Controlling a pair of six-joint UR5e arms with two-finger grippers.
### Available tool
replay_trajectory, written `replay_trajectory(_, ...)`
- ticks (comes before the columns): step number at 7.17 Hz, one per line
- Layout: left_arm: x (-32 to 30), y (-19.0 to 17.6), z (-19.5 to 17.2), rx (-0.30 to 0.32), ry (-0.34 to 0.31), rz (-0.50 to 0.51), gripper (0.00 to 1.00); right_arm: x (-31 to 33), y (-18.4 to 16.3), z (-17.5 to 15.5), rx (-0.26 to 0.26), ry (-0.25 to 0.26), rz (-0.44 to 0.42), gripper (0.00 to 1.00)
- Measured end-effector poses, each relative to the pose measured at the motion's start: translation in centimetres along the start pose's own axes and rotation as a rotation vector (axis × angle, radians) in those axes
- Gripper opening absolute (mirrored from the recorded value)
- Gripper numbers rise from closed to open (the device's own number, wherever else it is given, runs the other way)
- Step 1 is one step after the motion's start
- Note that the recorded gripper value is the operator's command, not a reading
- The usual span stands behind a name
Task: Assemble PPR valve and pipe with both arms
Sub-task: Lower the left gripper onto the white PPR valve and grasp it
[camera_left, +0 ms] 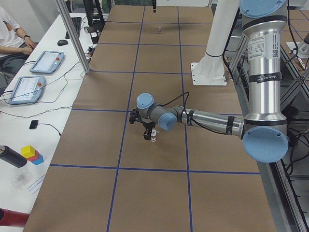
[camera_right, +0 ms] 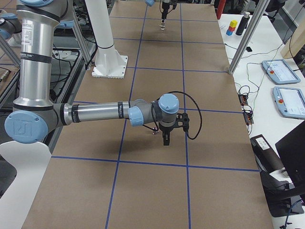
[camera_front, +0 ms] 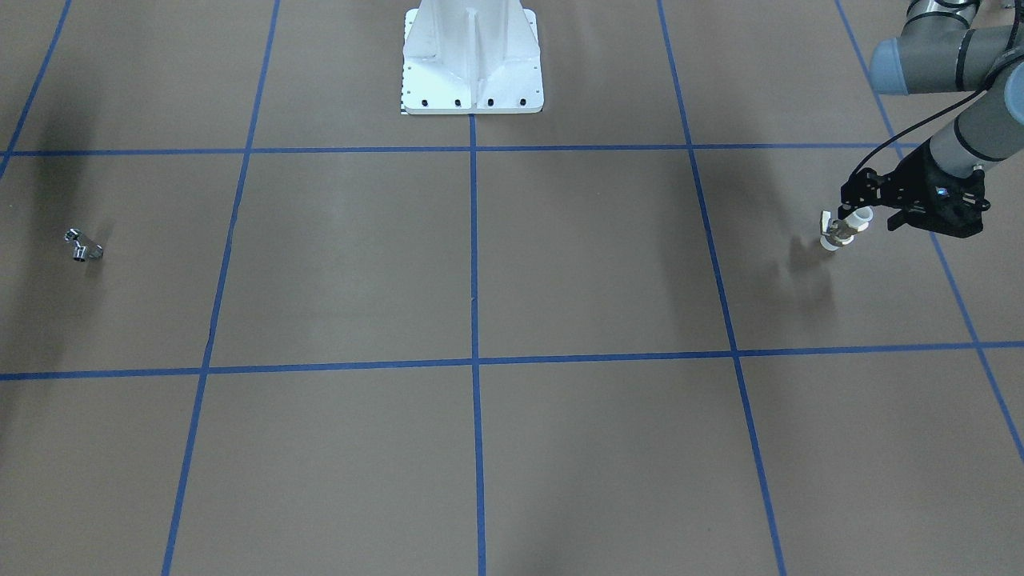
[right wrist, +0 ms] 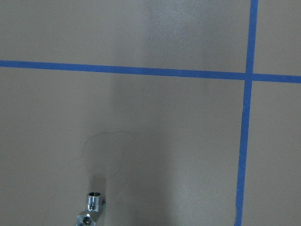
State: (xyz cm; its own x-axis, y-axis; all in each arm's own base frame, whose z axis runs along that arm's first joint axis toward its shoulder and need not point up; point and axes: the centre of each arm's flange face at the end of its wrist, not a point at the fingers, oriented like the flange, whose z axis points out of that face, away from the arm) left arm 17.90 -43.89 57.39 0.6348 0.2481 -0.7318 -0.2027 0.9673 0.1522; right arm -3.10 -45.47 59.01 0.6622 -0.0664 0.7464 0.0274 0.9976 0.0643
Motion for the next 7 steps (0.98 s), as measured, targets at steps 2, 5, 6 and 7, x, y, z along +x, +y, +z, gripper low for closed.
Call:
replay_trajectory(2,0.06,0.02,-0.05,0.000,0.001,-0.002,0.43,0.00,0.01,0.07,-0.002,0.000,0.000,1.00)
replay_trajectory(5,0.07,0.06,-0.07,-0.001,0.000,-0.019,0.00,-0.03,0.01,0.08,-0.002,-0.001,-0.001,1.00)
replay_trajectory(6,0.20,0.03,-0.18,0.001,0.001,-0.032,0.00,-0.05,0.00,0.06,-0.002,-0.001,-0.002,1.00)
replay_trajectory(7,0.64,-0.05,-0.57,0.007,0.005,-0.048,0.00,-0.05,0.01,0.06,-0.001,-0.001,-0.002,1.00)
